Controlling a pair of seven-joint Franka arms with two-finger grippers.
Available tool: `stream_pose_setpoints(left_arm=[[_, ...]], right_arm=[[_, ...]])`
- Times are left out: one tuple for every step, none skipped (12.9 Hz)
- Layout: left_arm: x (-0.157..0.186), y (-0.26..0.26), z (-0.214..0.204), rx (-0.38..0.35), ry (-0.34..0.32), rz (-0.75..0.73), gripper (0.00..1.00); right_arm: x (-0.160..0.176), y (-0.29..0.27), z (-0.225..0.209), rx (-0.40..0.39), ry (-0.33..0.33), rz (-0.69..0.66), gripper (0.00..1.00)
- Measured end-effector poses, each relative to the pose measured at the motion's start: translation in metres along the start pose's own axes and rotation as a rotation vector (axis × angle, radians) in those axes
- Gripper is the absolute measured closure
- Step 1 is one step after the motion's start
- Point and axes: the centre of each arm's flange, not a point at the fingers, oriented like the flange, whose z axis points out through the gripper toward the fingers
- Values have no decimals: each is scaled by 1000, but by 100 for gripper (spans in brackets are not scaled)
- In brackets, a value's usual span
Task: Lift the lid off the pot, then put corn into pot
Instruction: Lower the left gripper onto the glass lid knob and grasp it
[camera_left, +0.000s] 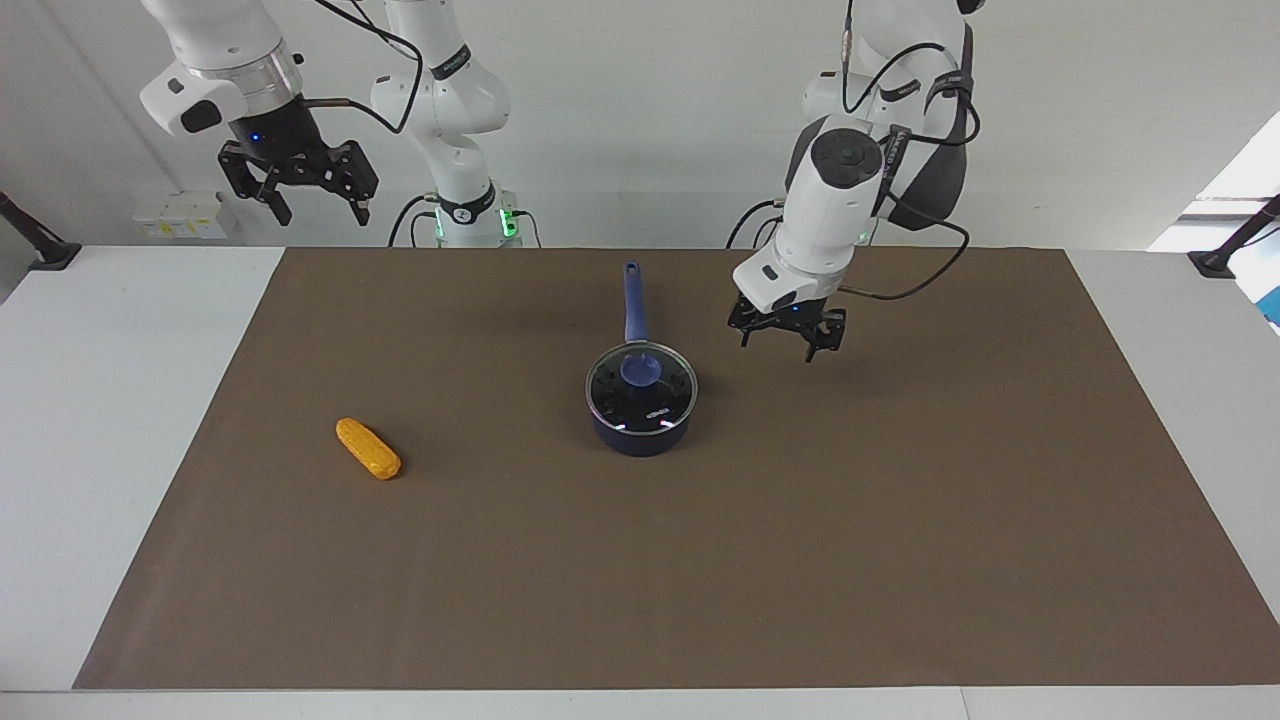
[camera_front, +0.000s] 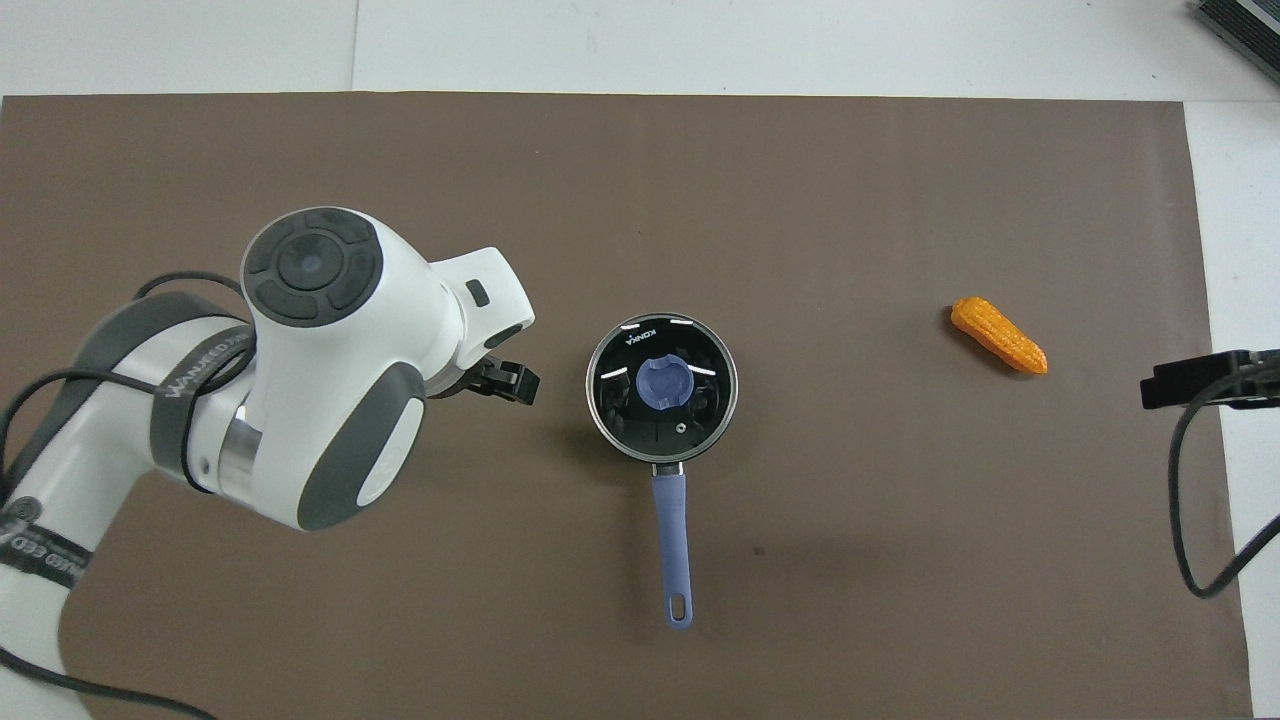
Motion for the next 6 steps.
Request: stream_pose_setpoints(left_arm=[[0, 13, 2, -2, 6, -21, 0], [0, 27, 2, -4, 9, -43, 0], [-1, 44, 1, -6, 12, -76, 0], [-1, 66, 2, -8, 16, -112, 0], [0, 89, 4, -11, 20, -148, 0], [3, 109, 7, -13, 20, -187, 0]], right_arm=[[0, 0, 0, 0, 0, 0, 0], [0, 0, 0, 0, 0, 0, 0], [0, 0, 0, 0, 0, 0, 0], [0, 0, 0, 0, 0, 0, 0], [0, 0, 0, 0, 0, 0, 0], [0, 0, 0, 0, 0, 0, 0]])
